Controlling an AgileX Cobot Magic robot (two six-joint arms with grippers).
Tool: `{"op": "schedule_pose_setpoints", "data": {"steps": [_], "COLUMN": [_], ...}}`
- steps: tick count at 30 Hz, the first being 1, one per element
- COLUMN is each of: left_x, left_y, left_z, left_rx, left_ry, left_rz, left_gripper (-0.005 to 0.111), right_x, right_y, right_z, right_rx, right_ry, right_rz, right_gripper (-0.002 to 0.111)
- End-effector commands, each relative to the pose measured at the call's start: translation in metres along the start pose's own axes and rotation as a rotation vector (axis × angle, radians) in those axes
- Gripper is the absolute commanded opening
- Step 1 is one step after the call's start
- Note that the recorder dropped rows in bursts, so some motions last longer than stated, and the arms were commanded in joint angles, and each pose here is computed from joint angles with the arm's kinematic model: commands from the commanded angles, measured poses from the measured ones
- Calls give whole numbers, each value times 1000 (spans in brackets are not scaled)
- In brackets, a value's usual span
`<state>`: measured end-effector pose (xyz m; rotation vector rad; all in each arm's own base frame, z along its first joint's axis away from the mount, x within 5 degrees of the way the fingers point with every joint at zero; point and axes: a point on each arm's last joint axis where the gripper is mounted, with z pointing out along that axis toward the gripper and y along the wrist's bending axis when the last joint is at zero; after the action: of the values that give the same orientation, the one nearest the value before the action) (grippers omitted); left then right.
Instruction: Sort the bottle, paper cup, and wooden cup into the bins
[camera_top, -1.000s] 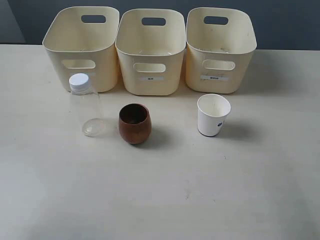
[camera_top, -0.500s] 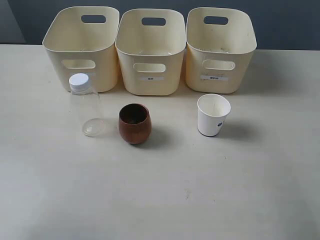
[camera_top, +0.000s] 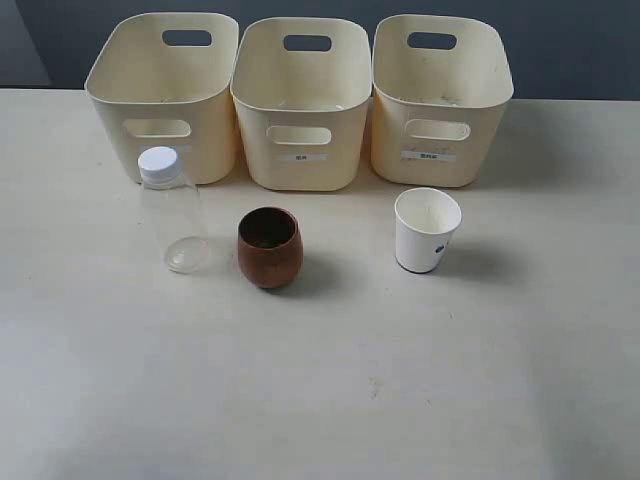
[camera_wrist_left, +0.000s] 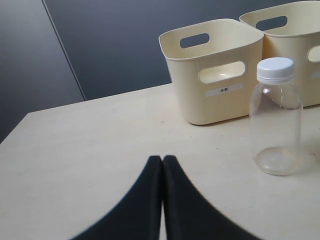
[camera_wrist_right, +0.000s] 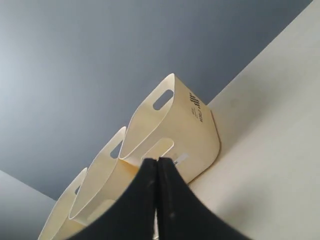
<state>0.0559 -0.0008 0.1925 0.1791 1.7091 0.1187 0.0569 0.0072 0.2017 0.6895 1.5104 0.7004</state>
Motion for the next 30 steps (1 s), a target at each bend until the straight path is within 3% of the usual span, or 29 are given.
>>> {"op": "schedule_pose_setpoints", "data": {"steps": [1, 7, 12, 17, 28, 30], "left_x": [0, 0, 0, 0, 0, 0], "left_y": [0, 0, 0, 0, 0, 0], "left_z": [0, 0, 0, 0, 0, 0], "left_rx": [1, 1, 1, 1, 1, 1], "left_ry": [-9, -9, -9, -9, -9, -9], "left_rz": [0, 0, 0, 0, 0, 0], "left_gripper": [0, 0, 0, 0, 0, 0], "right_x": [2, 16, 26, 34, 34, 38], "right_y": [1, 9, 35, 53, 53, 55], "right_z": [0, -2, -11, -25, -22, -26], "right_rx": [-9, -107, -420, -735, -733, -785], "right_ry": [15, 167, 251, 222, 249, 286], "right_rz": [37, -50, -171, -505, -510, -504], "right_gripper": [-1, -1, -1, -1, -1, -1]}}
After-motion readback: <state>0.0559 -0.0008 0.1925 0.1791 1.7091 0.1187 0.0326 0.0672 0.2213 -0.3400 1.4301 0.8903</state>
